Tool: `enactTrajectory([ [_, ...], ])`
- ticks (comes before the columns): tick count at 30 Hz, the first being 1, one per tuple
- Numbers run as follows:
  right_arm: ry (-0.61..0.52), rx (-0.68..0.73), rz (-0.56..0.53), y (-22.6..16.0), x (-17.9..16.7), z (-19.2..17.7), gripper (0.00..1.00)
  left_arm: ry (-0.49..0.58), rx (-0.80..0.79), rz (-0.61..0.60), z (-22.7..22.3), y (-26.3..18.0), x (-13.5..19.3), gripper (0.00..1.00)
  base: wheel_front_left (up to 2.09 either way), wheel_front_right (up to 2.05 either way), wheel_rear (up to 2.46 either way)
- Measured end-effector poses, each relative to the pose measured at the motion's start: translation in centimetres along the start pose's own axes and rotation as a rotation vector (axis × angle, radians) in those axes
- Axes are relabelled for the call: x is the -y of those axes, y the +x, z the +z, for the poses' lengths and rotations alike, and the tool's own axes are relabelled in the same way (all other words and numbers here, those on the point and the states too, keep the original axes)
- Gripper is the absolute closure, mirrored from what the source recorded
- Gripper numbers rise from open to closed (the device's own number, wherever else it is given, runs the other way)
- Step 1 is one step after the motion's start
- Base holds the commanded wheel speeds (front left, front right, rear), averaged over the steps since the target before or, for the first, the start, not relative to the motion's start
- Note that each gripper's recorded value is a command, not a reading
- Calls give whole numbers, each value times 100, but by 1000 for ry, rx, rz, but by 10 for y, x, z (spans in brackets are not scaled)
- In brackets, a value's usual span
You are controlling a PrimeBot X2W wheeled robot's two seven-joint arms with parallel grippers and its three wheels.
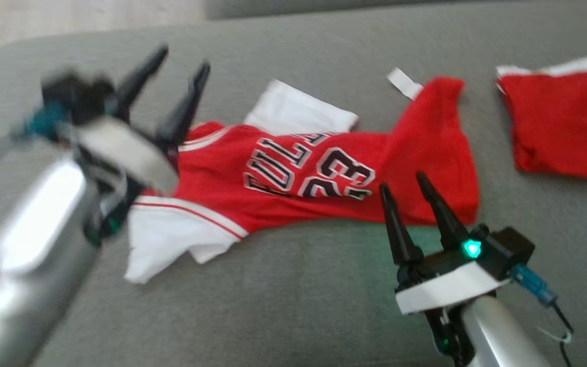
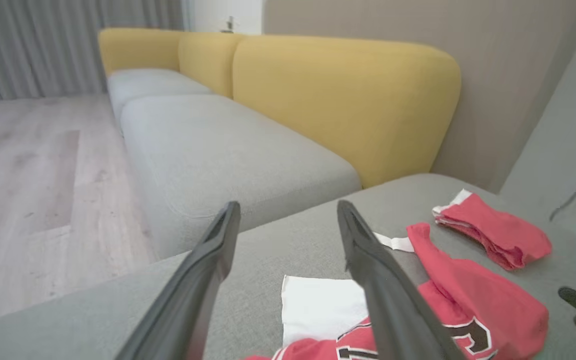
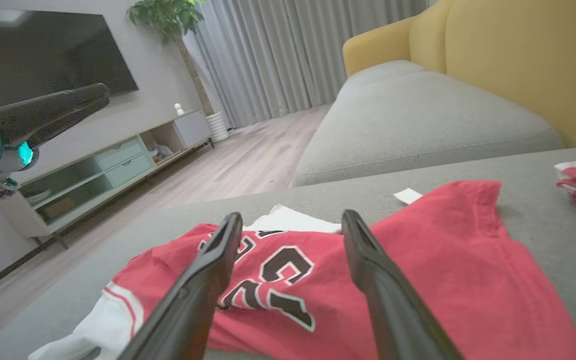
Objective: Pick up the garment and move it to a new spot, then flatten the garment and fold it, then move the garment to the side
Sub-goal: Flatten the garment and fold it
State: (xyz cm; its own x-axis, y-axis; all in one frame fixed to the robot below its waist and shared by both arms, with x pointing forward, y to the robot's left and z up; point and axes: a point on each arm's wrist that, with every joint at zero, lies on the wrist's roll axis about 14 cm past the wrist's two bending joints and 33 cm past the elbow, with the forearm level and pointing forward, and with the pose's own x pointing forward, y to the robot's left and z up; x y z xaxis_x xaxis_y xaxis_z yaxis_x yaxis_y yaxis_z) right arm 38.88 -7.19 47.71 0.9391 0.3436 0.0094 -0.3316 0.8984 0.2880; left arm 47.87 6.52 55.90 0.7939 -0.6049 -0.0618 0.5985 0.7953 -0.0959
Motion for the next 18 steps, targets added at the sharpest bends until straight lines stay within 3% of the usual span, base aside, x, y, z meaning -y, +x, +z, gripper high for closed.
enactTrajectory([
  [2,9,4,-30,2,11,1,0,27,-145,-57,-9,34,-4,0,0,0,0],
  [7,29,-5,-88,-4,29,-2,0,84,-363,-121,-42,64,-5,0,0,0,0],
  [12,43,-24,-173,-15,53,-9,0,71,-597,-235,-99,80,13,0,0,0,0],
  [18,35,-25,-239,-23,73,-7,0,54,-757,-274,-146,93,10,0,0,0,0],
])
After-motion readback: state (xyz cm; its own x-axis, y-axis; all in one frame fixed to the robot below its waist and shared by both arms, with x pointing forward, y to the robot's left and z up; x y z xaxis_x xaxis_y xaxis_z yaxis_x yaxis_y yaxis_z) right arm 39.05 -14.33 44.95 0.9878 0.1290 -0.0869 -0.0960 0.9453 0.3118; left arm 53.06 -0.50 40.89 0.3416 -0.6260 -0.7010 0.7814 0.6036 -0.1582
